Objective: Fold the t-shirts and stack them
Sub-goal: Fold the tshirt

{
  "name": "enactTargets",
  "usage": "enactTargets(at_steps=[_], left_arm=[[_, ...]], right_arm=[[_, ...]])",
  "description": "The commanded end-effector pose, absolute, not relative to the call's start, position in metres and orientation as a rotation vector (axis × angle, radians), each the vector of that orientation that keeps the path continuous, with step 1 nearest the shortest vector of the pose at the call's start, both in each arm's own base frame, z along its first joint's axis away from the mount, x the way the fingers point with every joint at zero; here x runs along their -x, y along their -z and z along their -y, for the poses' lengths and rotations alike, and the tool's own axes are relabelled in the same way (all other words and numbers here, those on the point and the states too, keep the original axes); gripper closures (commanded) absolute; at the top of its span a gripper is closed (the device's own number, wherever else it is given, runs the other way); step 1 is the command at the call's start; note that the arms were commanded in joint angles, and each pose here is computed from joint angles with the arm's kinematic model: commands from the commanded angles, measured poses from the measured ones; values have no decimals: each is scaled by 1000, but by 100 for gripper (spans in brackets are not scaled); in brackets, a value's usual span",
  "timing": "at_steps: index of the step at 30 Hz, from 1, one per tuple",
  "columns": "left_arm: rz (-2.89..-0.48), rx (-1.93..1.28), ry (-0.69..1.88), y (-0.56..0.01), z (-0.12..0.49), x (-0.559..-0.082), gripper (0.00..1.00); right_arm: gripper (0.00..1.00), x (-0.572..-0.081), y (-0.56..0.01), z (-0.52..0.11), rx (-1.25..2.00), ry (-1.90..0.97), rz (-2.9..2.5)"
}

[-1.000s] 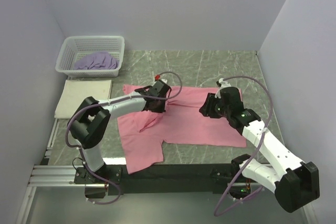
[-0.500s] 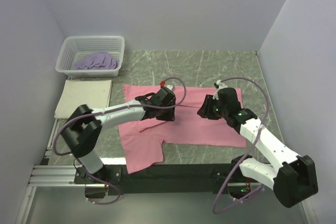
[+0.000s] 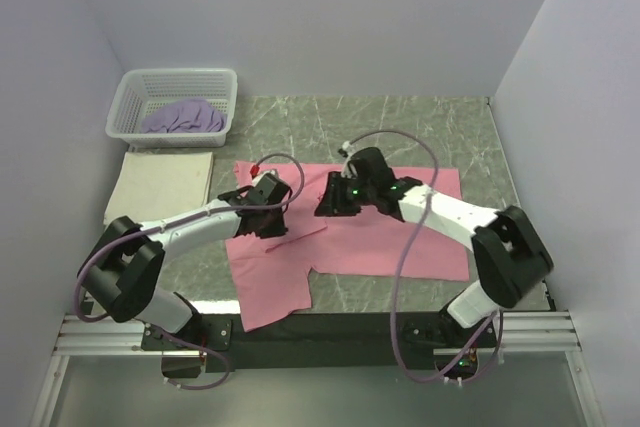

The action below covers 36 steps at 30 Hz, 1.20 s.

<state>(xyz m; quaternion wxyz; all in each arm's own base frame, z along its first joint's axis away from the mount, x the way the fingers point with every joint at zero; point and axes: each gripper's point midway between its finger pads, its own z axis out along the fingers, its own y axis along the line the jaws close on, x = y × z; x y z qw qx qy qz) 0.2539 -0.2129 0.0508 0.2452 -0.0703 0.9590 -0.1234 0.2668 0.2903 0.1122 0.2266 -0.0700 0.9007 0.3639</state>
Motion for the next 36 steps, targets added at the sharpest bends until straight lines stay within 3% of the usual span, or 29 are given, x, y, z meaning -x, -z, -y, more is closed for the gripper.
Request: enactTargets(at_steps=[1,12,16,20,24,27,33,36], left_arm=[[-2663,269,288,-37,199,-238,79],[-2704,439,290,-13,171,-196,82],[-2695,454,310,-21,168,-192,81],[-2589,440,381,-61,171,-206,64],[-2504,422,427,-95,173,-229,54],[-2466,409,444,-107,170,-248,35],[-2421,444,449,-115,163,-305,32],[-2465,442,433,-99,168,-322,39]], right_arm=[[57,-266,-112,-333,263,-1143,-2489],[57,-251,-30,-316,137,-1007,-2725],[58,-257,-36,-296,92,-975,-2718],[58,-279,-65,-255,41,-856,-2630],[57,-310,-79,-181,-139,-659,-2559],[56,-328,-82,-119,-318,-489,-2521],[55,-348,-75,-45,-585,-372,-2466],[56,-351,-65,-8,-734,-337,-2436]])
